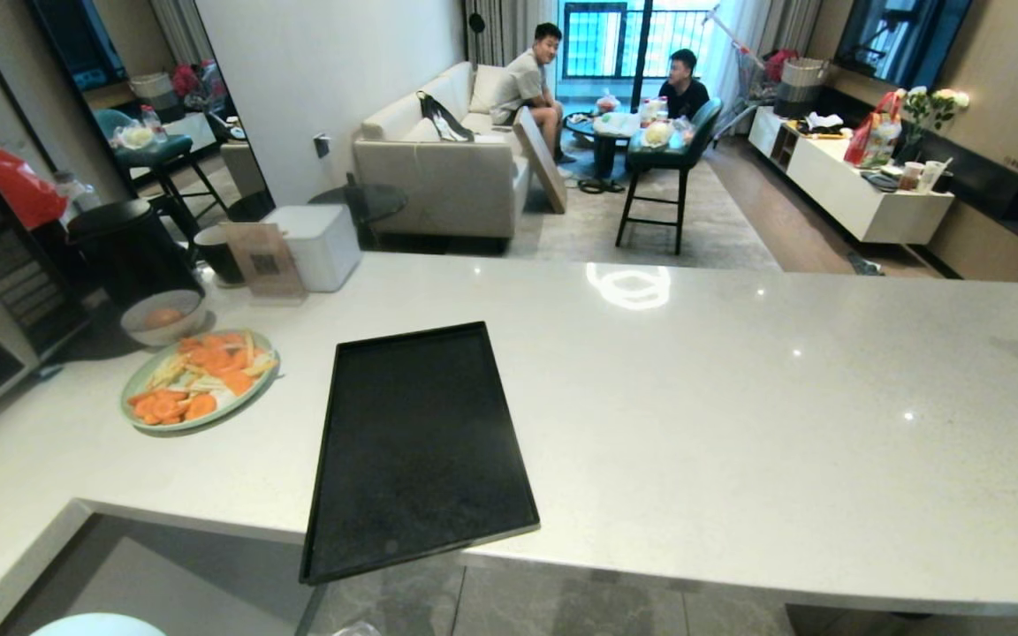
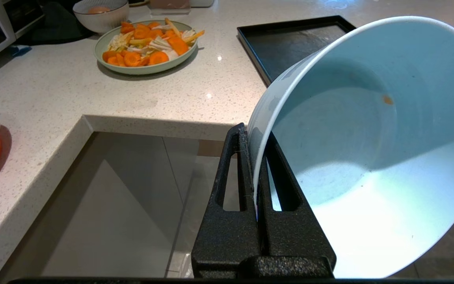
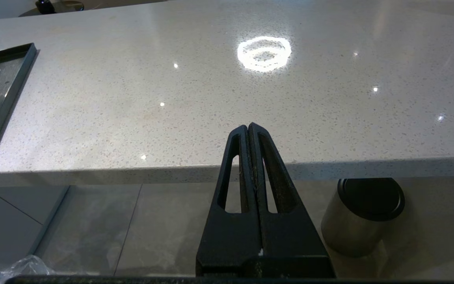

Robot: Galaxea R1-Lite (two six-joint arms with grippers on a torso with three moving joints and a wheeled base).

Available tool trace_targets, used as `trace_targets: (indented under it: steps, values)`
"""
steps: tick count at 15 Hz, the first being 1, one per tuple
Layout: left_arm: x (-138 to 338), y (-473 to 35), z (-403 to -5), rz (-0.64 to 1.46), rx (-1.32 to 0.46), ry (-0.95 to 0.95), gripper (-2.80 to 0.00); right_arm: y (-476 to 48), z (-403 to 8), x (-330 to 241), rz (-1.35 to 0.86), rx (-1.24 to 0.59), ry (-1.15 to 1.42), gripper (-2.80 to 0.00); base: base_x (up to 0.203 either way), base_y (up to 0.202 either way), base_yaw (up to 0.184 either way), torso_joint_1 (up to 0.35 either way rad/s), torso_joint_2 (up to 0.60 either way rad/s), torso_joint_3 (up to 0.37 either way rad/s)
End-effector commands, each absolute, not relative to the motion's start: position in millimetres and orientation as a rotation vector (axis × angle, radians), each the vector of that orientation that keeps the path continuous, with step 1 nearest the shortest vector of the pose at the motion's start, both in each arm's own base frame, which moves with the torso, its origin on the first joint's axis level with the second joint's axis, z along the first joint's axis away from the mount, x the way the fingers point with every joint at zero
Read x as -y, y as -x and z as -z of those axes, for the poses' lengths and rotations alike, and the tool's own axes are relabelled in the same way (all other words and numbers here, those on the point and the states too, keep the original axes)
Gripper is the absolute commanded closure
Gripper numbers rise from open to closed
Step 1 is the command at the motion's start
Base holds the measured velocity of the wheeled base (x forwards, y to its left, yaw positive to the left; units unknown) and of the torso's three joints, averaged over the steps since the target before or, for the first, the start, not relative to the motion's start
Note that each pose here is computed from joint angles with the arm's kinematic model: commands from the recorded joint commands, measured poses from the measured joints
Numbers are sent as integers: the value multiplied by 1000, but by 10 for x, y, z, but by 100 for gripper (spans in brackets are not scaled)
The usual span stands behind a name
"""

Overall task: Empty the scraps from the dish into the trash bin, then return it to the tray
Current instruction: Put the bowl back to the table

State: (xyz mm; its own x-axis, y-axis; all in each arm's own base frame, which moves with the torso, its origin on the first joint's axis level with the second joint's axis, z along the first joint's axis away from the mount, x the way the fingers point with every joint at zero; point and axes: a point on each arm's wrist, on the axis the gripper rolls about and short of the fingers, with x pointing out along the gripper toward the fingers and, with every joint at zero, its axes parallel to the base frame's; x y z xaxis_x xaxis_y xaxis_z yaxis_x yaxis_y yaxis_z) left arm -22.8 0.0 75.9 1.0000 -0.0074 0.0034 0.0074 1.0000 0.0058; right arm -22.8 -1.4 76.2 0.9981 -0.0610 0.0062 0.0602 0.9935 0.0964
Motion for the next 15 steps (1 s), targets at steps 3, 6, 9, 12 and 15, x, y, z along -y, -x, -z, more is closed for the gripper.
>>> trace_targets:
  steps: [3, 6, 9, 12, 15]
  values:
    - [0, 228, -760, 7, 5, -6, 0, 228, -762, 14, 61, 10, -97, 0, 0, 0, 0, 0, 0, 0]
    - [0, 228, -760, 8, 5, -6, 0, 228, -762, 14, 61, 10, -97, 0, 0, 0, 0, 0, 0, 0]
    - [0, 228, -760, 6, 5, -3, 0, 228, -761, 14, 61, 9, -97, 0, 0, 0, 0, 0, 0, 0]
    - [0, 228, -760, 6, 5, 2, 0, 228, -763, 14, 61, 10, -97, 0, 0, 0, 0, 0, 0, 0]
    - [0, 228, -761, 6, 6, 3, 0, 228, -763, 14, 61, 11, -97, 0, 0, 0, 0, 0, 0, 0]
